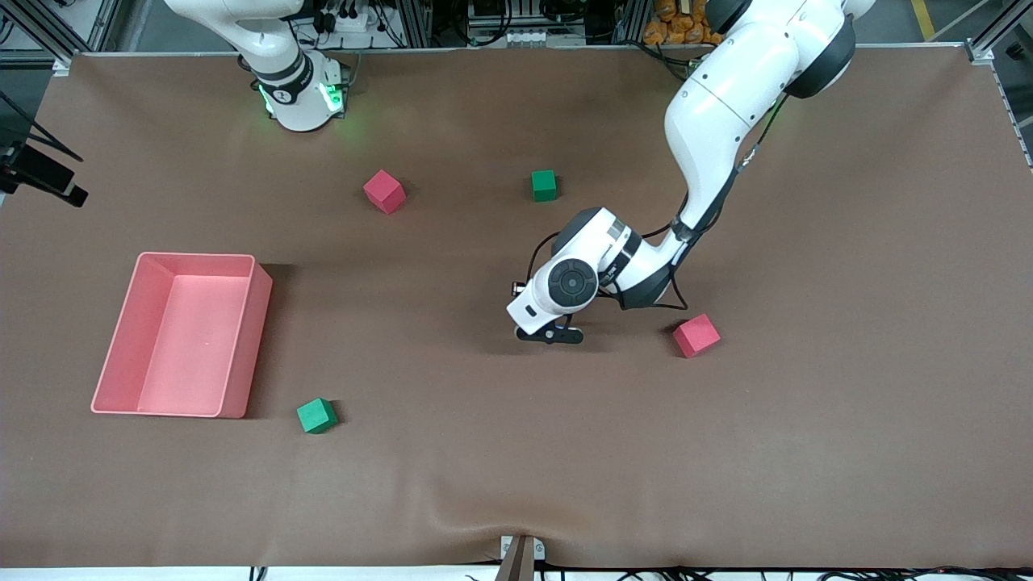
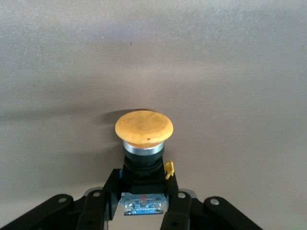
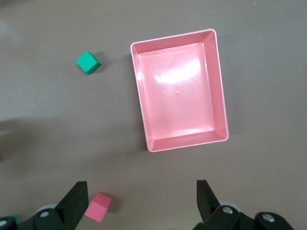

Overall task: Place and upright button with both arms
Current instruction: 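Close the left gripper on the button body, then lift and turn the button upright with the left gripper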

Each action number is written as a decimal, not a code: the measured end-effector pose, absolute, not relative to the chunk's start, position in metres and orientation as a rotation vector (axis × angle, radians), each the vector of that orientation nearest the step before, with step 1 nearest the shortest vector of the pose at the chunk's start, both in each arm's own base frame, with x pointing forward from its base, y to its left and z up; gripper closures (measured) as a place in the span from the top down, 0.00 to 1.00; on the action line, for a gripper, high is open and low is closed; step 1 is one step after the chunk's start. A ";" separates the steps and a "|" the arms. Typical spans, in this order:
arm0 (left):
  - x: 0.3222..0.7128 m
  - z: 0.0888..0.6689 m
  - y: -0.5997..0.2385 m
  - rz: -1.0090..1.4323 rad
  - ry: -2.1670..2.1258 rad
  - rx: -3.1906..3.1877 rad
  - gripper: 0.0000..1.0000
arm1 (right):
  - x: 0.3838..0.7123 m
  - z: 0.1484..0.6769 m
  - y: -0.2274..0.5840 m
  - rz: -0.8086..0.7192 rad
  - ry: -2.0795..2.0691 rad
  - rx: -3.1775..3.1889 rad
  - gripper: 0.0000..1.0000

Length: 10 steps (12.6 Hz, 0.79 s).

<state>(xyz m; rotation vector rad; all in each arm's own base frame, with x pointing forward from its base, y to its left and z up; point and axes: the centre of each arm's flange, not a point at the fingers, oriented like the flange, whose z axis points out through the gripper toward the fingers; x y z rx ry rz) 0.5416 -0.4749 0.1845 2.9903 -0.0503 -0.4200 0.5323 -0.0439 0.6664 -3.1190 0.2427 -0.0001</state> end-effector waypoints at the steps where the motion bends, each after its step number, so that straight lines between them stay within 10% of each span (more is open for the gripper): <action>1: 0.542 0.190 -0.477 -0.404 -0.004 2.999 0.41 | 0.532 0.666 -0.044 0.002 0.185 -3.127 1.00; 10: 0.538 0.269 -0.508 0.056 0.210 3.139 0.41 | 0.530 0.665 -0.044 0.037 0.054 -3.136 1.00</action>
